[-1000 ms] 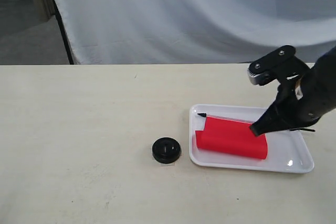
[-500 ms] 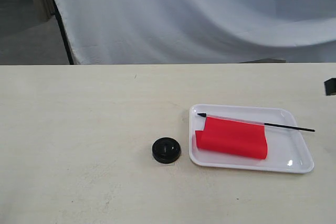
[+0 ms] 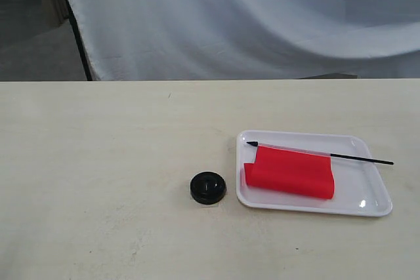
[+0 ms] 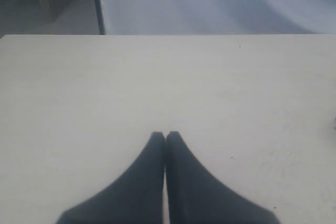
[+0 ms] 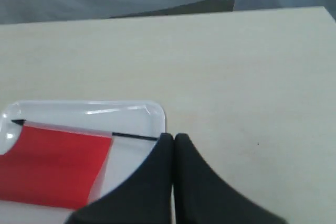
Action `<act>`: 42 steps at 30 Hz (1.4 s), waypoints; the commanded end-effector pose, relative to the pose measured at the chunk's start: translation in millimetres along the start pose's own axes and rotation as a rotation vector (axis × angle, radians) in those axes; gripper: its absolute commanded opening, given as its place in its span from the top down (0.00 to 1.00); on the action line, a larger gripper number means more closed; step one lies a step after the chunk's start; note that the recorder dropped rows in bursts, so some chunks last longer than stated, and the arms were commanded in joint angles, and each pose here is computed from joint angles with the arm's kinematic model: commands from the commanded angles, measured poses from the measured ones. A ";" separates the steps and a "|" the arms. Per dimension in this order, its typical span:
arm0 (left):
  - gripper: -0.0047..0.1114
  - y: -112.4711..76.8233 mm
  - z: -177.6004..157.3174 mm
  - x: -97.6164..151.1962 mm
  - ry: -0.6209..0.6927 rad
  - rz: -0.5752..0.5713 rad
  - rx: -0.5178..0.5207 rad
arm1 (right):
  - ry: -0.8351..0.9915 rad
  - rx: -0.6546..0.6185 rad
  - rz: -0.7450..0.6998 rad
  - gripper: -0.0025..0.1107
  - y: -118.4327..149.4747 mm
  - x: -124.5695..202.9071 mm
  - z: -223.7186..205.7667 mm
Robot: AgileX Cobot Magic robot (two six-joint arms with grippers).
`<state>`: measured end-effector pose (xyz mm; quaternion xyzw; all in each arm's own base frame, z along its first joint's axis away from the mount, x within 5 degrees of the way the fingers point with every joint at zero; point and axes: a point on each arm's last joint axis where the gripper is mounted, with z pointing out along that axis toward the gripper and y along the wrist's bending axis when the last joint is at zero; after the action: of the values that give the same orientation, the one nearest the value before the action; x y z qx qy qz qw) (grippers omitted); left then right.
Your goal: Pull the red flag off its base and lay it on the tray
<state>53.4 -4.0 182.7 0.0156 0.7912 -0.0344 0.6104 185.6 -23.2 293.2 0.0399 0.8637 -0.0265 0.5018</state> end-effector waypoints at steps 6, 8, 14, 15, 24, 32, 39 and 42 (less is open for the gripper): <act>0.96 -0.2 0.1 0.4 0.000 0.002 0.004 | -0.392 -0.012 0.027 0.98 5.5 13.9 -64.7; 0.96 -0.2 0.1 0.4 0.000 0.002 0.004 | -0.499 -0.009 0.051 0.98 4.7 22.9 -77.8; 0.96 -0.2 0.1 0.4 0.000 0.002 0.004 | -0.782 0.004 0.057 0.98 3.4 50.3 -113.8; 0.96 -0.2 0.1 0.4 0.000 0.002 0.004 | -0.819 0.004 0.055 0.98 3.5 54.1 -120.1; 0.96 -0.2 0.1 0.4 0.000 0.002 0.004 | -0.973 -0.014 0.072 0.98 3.9 64.1 -148.8; 0.96 -0.2 0.1 0.4 0.000 0.002 0.004 | -0.842 -0.088 0.195 0.98 5.8 71.6 -139.2; 0.96 -0.2 0.1 0.4 0.000 0.002 0.004 | -0.732 -0.069 0.199 0.98 5.2 103.5 -101.5; 0.96 -0.2 0.1 0.4 0.000 0.002 0.004 | -0.651 -0.058 0.214 0.98 4.8 130.8 -76.6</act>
<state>53.3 -4.0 182.6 0.0157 0.7917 -0.0344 0.6098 50.6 -5.5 242.7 0.0958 0.6316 0.0340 0.7686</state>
